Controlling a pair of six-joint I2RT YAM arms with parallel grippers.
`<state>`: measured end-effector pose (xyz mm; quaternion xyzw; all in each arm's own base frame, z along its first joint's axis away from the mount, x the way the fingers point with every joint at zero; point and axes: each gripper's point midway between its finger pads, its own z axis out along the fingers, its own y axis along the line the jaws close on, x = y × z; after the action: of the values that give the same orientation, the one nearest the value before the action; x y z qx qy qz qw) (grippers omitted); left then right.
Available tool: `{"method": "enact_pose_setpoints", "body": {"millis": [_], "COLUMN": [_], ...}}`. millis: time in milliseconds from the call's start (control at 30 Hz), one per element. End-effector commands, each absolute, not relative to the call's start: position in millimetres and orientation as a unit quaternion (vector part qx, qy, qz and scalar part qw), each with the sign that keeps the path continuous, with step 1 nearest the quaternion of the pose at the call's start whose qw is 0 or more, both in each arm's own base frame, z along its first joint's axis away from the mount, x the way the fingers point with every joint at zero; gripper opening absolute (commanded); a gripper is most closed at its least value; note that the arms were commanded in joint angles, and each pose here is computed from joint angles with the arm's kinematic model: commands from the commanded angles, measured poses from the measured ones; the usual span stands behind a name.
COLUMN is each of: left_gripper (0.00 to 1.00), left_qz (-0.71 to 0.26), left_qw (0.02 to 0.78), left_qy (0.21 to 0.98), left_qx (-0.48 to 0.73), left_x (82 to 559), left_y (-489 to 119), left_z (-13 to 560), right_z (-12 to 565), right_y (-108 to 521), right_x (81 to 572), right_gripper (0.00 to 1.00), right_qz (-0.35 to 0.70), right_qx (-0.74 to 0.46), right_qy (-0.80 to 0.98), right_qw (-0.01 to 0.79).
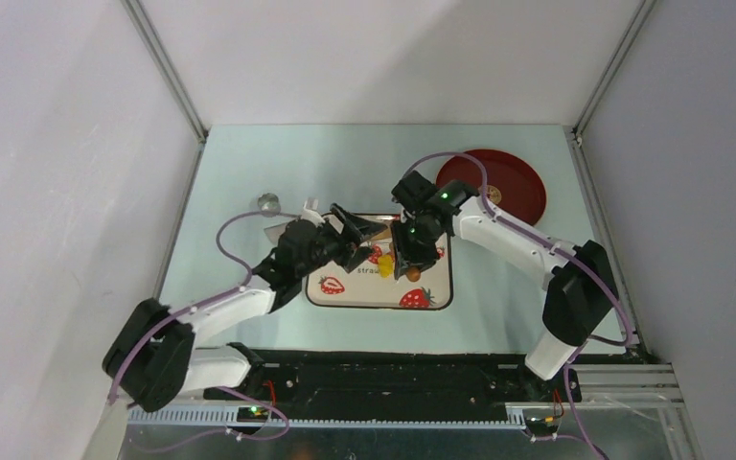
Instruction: Roll out the dumpling wrappers from the dough
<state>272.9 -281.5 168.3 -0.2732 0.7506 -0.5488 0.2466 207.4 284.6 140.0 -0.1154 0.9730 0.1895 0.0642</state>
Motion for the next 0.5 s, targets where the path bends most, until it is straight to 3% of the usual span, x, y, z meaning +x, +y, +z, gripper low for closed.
{"method": "enact_pose_setpoints", "body": {"millis": [0,100,233,300,467], "left_gripper": [0.98,0.97,0.97,0.99,1.00], "left_qz": [-0.490,-0.392,-0.370,-0.351,-0.181], "left_qw": [0.328,0.377,0.404,0.426,0.541], "left_qy": [0.796,0.839,0.828,0.809,0.688], "left_qx": [-0.136,-0.029,0.122,0.202,0.449], "left_x": [264.6,259.2,246.1,237.4,224.0], "left_y": [-272.6,-250.5,-253.2,-258.5,-256.9], "left_z": [202.7,204.6,210.1,211.6,224.0], "right_z": [168.4,176.8,188.8,193.8,199.6], "right_y": [269.7,265.6,268.2,271.2,270.7], "right_x": [212.8,209.2,205.5,205.0,205.7], "right_gripper": [0.00,0.00,0.00,0.00,0.00], "right_qz": [0.192,0.210,0.240,0.260,0.272], "right_qx": [-0.129,-0.134,-0.134,-0.132,-0.125], "right_qy": [0.970,0.967,0.961,0.956,0.954], "right_qw": [0.068,0.051,0.025,0.018,0.010]}}
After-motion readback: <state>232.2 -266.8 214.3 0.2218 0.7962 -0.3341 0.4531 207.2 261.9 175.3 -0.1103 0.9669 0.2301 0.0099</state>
